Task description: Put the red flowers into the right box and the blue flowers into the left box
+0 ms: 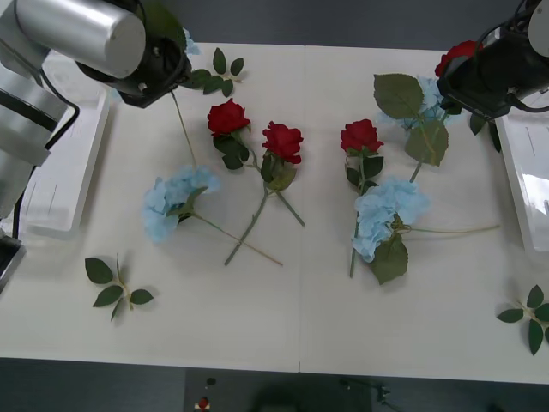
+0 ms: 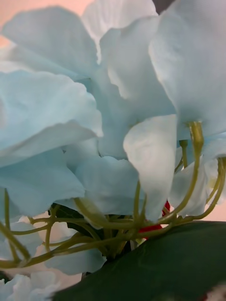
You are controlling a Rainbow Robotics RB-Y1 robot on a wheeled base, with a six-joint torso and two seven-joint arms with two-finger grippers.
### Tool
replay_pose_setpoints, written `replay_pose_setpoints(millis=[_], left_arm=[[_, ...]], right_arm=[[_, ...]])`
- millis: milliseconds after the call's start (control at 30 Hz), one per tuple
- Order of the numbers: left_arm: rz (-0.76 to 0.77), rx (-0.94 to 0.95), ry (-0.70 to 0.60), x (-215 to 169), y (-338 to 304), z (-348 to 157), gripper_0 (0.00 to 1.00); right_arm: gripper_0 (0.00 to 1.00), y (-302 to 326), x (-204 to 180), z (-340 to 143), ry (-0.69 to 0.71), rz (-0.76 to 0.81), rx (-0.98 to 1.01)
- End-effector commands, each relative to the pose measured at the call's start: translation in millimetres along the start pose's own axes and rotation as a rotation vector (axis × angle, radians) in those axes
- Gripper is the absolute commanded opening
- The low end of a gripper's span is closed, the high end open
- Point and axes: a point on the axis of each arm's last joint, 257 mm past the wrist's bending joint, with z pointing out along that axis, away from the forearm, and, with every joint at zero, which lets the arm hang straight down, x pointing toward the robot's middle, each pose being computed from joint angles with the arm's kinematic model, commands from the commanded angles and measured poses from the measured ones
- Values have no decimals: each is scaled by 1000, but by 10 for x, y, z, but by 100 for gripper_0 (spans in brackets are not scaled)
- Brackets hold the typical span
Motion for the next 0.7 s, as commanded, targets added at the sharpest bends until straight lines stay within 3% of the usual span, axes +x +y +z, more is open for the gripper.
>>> replay_pose_setpoints(millis=[33, 200, 233, 267, 300, 333, 367, 700], left_arm=[[126, 37, -68, -467, 12, -512, 0], [350, -21, -170, -992, 306, -878, 0], [419, -47, -195, -1147, 420, -977, 0], [446, -60, -202, -1202, 482, -1014, 0], [499, -86, -219, -1319, 595, -1093, 0], [535, -101, -227, -1377, 673, -1128, 0], [573, -121, -233, -1433, 771, -1165, 0], [755, -139, -257, -1450, 2014, -1149, 0]], right_arm=[[0, 207, -204, -235, -45, -53, -35], [0, 205, -181, -180, -48, -50, -44], [11, 197, -157, -141, -47, -50, -45], [28, 190, -162, -136, -50, -49, -44], [65, 182, -141, -101, -51, -53, -44], [89, 167, -142, -88, -54, -52, -43], [100, 160, -135, -71, -56, -55, -43], [100, -169, -19, 181, -59, -120, 57]])
